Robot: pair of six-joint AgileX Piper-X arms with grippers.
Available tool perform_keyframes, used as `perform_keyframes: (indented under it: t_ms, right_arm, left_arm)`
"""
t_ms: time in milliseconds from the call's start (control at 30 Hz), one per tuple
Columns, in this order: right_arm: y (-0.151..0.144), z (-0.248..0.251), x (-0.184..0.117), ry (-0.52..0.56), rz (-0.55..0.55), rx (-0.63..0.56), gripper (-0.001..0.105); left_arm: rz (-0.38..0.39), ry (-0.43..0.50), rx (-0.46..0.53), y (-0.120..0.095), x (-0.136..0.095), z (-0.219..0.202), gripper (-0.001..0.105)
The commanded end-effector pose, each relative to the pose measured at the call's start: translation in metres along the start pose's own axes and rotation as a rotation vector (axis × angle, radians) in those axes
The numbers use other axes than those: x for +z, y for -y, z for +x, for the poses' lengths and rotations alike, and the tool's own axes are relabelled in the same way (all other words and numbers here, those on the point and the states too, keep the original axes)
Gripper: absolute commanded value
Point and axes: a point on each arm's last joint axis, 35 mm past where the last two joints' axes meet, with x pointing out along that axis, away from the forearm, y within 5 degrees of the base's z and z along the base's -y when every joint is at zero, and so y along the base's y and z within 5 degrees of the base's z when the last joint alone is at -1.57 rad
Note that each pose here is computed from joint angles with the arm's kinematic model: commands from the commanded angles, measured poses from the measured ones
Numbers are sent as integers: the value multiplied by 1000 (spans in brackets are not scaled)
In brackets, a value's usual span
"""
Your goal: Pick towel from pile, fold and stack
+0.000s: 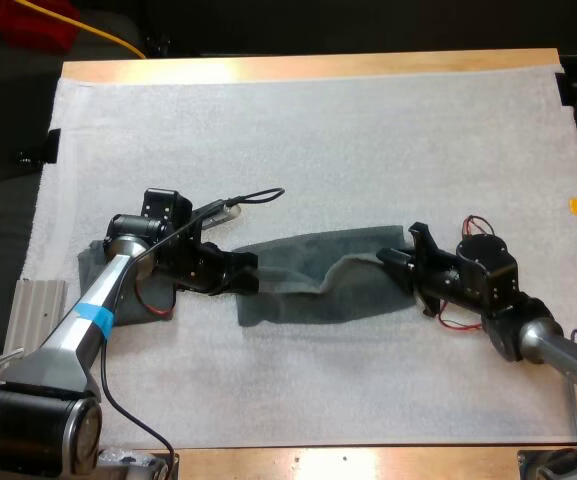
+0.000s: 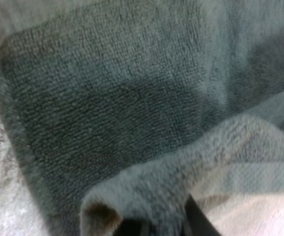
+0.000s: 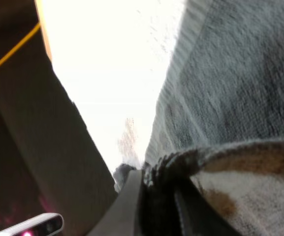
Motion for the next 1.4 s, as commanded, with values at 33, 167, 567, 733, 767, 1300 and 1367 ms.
perform_keyframes:
  t_ms: [33, 167, 567, 733, 767, 1300, 1367]
  right_arm:
    - [-2, 2, 4, 19, -3, 3, 1]
    - [4, 5, 5, 33, 6, -23, 1]
    - [5, 6, 6, 86, 7, -43, 13]
    - [3, 6, 8, 114, -4, -32, 52]
    - [2, 6, 8, 118, -13, -20, 58]
    - [-32, -5, 11, 148, -345, 224, 70]
    - [-33, -8, 10, 142, -367, 205, 70]
  left_arm:
    - [-1, 34, 46, 0, 3, -2, 0]
    - [5, 51, 66, -1, 5, -2, 0]
    - [58, 106, 60, 1, 11, -2, 27]
    - [74, 109, 19, 4, 13, -2, 69]
    - [76, 108, 16, 4, 13, -2, 72]
    - [272, 153, -22, 25, -7, -35, 66]
    - [290, 176, -30, 30, -12, -44, 66]
